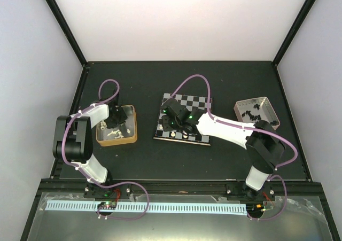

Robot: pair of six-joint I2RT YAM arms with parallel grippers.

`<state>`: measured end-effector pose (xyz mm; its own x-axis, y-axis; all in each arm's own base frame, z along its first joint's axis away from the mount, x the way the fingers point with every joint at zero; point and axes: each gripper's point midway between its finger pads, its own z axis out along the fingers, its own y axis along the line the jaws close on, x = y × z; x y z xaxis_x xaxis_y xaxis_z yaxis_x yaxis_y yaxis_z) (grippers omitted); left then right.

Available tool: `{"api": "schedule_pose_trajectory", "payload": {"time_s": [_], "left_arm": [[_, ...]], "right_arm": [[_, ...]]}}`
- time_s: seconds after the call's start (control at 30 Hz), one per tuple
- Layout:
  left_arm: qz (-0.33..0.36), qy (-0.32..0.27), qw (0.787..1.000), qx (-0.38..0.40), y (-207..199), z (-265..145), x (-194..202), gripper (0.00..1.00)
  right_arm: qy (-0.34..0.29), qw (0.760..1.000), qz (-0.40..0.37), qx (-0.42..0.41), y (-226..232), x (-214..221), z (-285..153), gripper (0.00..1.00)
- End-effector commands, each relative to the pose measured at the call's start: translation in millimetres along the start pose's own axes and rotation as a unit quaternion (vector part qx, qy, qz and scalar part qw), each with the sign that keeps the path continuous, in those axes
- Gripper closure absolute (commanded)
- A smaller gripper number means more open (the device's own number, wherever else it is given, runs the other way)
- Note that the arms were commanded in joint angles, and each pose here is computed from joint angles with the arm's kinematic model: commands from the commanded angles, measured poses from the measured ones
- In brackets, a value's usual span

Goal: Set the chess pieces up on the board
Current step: Pick up the chess piece from the storage box, then place the chess piece on the chessboard.

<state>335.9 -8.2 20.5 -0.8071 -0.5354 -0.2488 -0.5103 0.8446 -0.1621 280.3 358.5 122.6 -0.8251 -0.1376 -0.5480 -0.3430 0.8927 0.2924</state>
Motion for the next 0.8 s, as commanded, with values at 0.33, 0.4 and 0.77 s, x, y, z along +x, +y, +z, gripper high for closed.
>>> {"api": "schedule_pose_trajectory", "payload": {"time_s": [0.33,0.4,0.77], "left_arm": [[0.149,-0.059,0.944,0.287,-93,-133,38,0.9],[0.195,-0.066,0.903,0.376,-121,-165,51,0.9],[0.348,-0.065,0.713,0.606,-181,-288,117,0.89]], "right_arm": [[0.026,0.946,0.086,-0.311,32,-48,-72,0.61],[0.03,0.931,0.099,-0.349,30,-53,-85,0.6],[0.025,0.88,0.105,-0.462,52,-77,-144,0.38]]}}
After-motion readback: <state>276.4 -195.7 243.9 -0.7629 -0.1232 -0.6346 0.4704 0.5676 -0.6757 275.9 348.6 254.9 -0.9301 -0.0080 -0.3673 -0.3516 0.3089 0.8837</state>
